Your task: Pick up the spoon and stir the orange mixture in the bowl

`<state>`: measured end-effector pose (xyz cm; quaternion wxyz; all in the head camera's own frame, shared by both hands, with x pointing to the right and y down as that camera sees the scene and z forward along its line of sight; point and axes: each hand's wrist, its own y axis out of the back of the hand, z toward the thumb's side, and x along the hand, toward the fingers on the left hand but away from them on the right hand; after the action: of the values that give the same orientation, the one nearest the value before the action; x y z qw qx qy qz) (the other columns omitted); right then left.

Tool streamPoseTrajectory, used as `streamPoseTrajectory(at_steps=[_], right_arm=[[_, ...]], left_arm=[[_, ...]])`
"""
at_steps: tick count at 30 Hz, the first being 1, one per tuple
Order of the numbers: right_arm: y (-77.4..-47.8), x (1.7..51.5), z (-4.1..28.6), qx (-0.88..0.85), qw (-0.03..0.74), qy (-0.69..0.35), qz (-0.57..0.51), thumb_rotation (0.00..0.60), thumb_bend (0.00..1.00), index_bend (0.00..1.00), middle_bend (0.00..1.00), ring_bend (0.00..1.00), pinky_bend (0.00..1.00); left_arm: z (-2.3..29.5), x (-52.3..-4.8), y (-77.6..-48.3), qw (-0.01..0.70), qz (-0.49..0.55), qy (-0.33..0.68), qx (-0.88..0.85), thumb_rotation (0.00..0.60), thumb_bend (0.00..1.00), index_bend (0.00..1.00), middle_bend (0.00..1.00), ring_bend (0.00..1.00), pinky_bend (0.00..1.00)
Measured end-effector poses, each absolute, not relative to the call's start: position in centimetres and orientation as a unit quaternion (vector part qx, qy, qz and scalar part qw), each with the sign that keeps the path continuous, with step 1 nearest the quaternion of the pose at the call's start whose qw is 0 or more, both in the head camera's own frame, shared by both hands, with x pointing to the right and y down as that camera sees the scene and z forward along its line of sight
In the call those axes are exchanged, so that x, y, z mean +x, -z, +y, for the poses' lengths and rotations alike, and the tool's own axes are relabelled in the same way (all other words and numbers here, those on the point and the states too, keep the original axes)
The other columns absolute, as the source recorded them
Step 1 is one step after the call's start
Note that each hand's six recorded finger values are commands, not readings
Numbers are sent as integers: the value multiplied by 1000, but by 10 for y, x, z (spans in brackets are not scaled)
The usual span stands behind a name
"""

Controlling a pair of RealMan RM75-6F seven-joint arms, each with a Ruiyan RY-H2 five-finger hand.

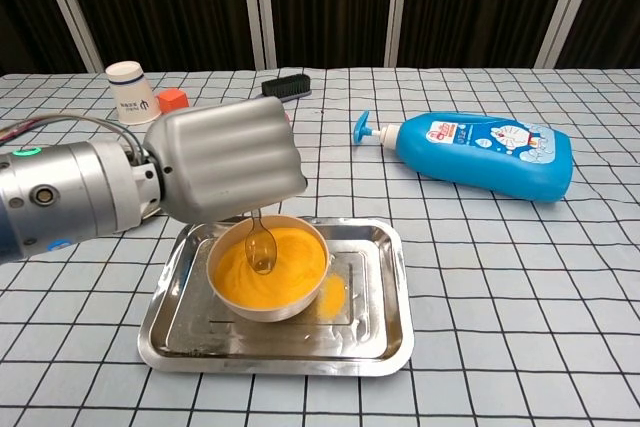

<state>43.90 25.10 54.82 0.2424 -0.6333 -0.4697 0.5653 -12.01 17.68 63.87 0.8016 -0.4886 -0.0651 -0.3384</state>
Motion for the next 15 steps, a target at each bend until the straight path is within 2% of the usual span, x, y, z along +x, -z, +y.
streamPoseTrajectory(at_steps=[7, 15], right_arm=[[-548, 440, 251, -633, 242, -565, -471, 600, 312, 0, 0, 0, 0], [-548, 439, 251, -633, 243, -565, -470, 600, 312, 0, 0, 0, 0]], left_arm=[[172, -120, -643, 797, -55, 350, -489, 600, 738, 807, 1000, 1000, 1000], [166, -124, -632, 796, -35, 350, -492, 600, 738, 807, 1000, 1000, 1000]])
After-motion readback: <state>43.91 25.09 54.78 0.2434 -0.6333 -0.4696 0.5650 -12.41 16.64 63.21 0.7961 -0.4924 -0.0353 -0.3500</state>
